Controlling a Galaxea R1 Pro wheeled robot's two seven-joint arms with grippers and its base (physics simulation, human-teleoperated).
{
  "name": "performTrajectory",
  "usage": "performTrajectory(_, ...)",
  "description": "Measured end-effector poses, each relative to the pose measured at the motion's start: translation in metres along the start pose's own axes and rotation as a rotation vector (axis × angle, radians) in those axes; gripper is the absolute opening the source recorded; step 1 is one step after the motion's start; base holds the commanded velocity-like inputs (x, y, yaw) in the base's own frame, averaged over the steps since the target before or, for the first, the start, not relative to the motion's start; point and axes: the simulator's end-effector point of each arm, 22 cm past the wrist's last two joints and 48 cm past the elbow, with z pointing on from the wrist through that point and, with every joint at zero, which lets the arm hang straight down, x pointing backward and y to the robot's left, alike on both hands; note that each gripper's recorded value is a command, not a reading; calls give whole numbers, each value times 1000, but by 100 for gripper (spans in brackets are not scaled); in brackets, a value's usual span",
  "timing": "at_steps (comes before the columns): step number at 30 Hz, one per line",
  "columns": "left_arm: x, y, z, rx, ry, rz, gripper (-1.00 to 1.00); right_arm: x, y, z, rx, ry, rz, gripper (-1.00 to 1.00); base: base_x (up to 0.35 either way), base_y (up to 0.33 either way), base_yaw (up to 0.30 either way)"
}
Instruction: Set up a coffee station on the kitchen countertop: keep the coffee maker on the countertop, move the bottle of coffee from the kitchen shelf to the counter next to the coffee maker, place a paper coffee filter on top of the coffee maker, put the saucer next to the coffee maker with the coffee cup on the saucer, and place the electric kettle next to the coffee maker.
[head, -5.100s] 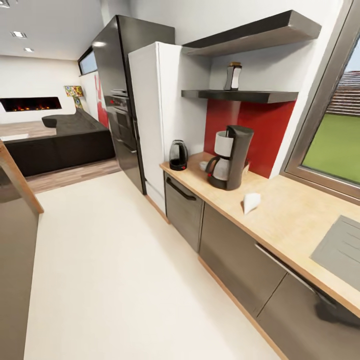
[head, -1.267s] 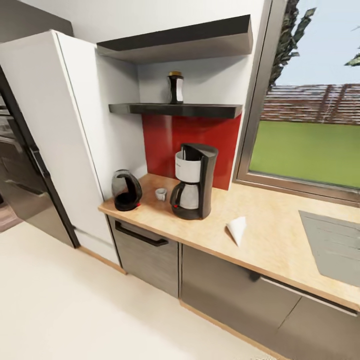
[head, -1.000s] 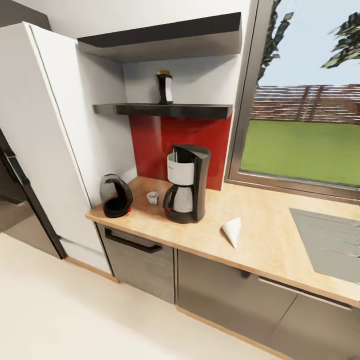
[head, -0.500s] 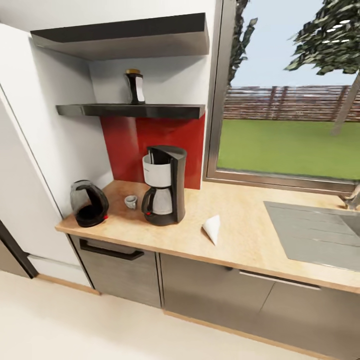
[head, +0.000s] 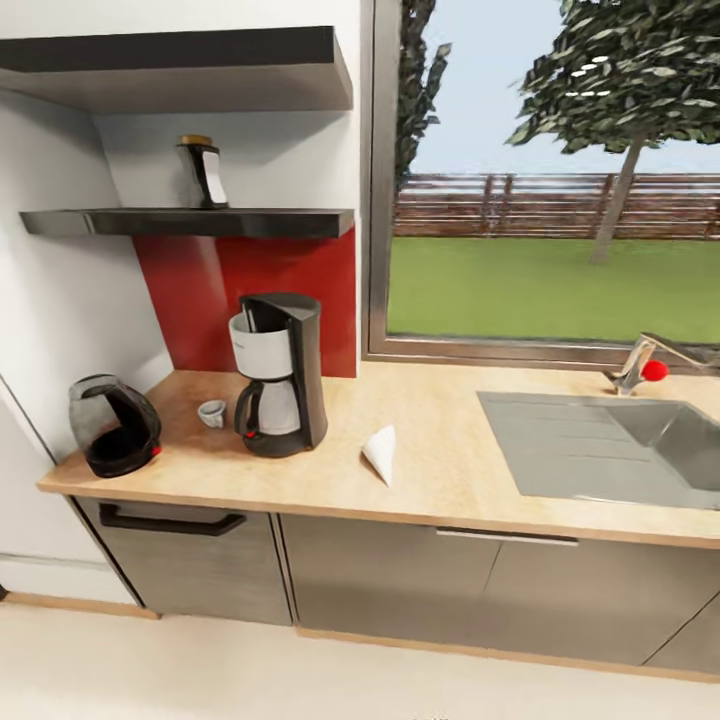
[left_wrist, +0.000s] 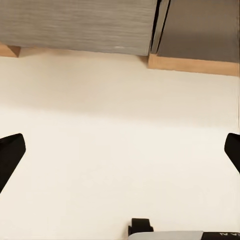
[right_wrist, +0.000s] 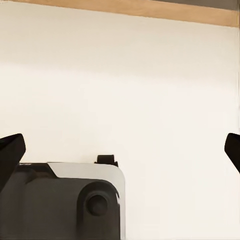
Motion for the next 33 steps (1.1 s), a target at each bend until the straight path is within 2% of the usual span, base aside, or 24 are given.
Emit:
performTrajectory(5,0,-1,0,6,0,6,100,-1,-1,0,2,-2,0,100,0,0,-233)
performTrajectory(7,-2,-7,0,32,-4,25,100,-1,0,0,-1,-1,-2,100,0,0,-49)
performTrajectory(8,-5,-13,1,60,-8,40,100,-1,0,0,-1,-2,-3,100,0,0,-16)
performTrajectory(10,-9,-35,0,183,-6,97,100,-3,-1,0,1,-4,-4,100,0,0,-7)
performTrajectory(12,-14,-36,-1,238,-8,130,100,-2,-2,0,3,-3,-5,100,0,0,-3)
performTrajectory(13,-33,-35,1,281,-34,157,100,-3,-3,0,4,-4,-4,100,0,0,-1)
performTrajectory(15,-48,-36,3,313,-54,174,100,-2,-3,0,6,-3,-4,100,0,0,-1)
performTrajectory(17,-79,-44,6,386,-82,197,100,-1,-3,0,6,1,-3,100,0,0,0)
performTrajectory(18,-105,-55,5,499,-43,200,100,1,-2,0,4,5,-3,100,0,0,0)
performTrajectory(19,-158,-60,14,522,-96,205,100,1,-2,0,4,6,-3,100,0,0,0)
performTrajectory(20,-157,-64,12,551,-81,205,100,2,-2,0,4,6,-3,100,0,0,0)
performTrajectory(21,-182,-78,9,627,-65,233,100,2,-2,0,4,8,-5,100,0,0,0)
performTrajectory(22,-227,-84,12,649,-100,259,100,3,-2,0,4,8,-6,100,0,0,0)
performTrajectory(23,-224,-90,9,679,-65,270,100,4,-2,0,3,11,-6,100,0,0,0)
performTrajectory(24,-229,-93,8,693,-55,277,100,5,-2,0,3,13,-7,100,0,0,0)
performTrajectory(27,-269,-110,-4,791,-26,304,100,23,0,-2,0,53,-10,100,0,0,0)
performTrajectory(28,-290,-131,-39,974,78,241,100,60,0,-8,2,133,-4,100,0,0,0)
performTrajectory(29,-378,-134,-51,980,-29,280,100,63,-1,-8,3,140,-3,100,0,0,0)
performTrajectory(30,-420,-134,-60,977,-84,304,100,64,-1,-8,3,140,-3,100,0,0,0)
performTrajectory(31,-415,-136,-61,986,-70,293,100,65,-1,-9,3,143,-2,100,0,0,0)
performTrajectory(33,-433,-138,-67,991,-90,297,100,67,0,-9,3,150,-1,100,0,0,0)
